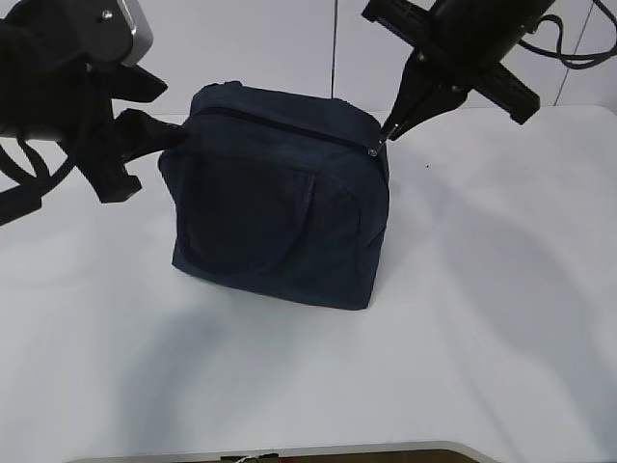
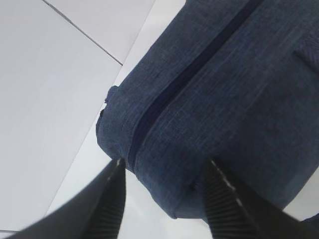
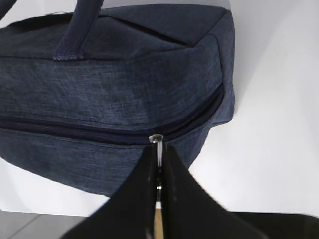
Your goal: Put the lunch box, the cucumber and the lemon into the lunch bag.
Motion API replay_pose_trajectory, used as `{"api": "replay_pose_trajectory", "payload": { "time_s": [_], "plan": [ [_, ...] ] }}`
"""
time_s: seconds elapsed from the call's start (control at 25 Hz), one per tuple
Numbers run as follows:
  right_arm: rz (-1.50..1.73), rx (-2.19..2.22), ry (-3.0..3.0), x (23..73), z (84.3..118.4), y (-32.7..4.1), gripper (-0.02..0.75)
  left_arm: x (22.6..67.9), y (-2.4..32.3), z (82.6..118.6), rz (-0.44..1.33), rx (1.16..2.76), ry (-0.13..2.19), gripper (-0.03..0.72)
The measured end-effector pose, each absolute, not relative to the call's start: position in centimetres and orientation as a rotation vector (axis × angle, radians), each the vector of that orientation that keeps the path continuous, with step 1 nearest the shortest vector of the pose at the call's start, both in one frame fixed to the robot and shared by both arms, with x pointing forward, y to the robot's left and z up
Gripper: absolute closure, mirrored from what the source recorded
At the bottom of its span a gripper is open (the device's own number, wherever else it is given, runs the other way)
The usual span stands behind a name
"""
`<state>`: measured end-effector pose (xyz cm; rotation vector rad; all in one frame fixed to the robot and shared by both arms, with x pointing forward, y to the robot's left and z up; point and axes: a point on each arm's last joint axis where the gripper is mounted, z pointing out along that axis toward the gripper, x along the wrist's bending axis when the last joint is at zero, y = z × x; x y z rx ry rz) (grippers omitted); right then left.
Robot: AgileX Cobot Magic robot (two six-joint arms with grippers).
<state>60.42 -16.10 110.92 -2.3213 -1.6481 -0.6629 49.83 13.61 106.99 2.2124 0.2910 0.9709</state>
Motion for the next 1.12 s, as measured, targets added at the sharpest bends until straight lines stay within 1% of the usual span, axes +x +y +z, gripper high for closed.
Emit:
{"api": "replay_pose_trajectory", "payload": {
  "time_s": [0.44, 0.76, 0.92, 1.0, 1.12],
  "plan": [
    [-0.67, -2.3, -1.541, 60.3, 111.2, -15.6, 0.734, 49.8, 13.6, 107.0, 0.975, 2.212, 0.288, 0.322],
    [-0.661, -2.339, -1.552, 60.3, 111.1, -16.0, 0.734, 49.8, 13.6, 107.0, 0.976, 2.21, 0.288, 0.322],
    [-0.663, -2.346, -1.545, 60.4, 111.1, -16.3, 0.734, 50.0, 13.6, 107.2, 1.011, 2.189, 0.288, 0.322],
    [-0.664, -2.35, -1.54, 60.5, 111.1, -16.4, 0.734, 50.1, 13.4, 107.1, 1.03, 2.201, 0.25, 0.322],
    [-0.666, -2.346, -1.553, 60.5, 111.1, -16.5, 0.734, 49.4, 12.2, 106.4, 1.012, 2.261, 0.116, 0.322]
  ]
}}
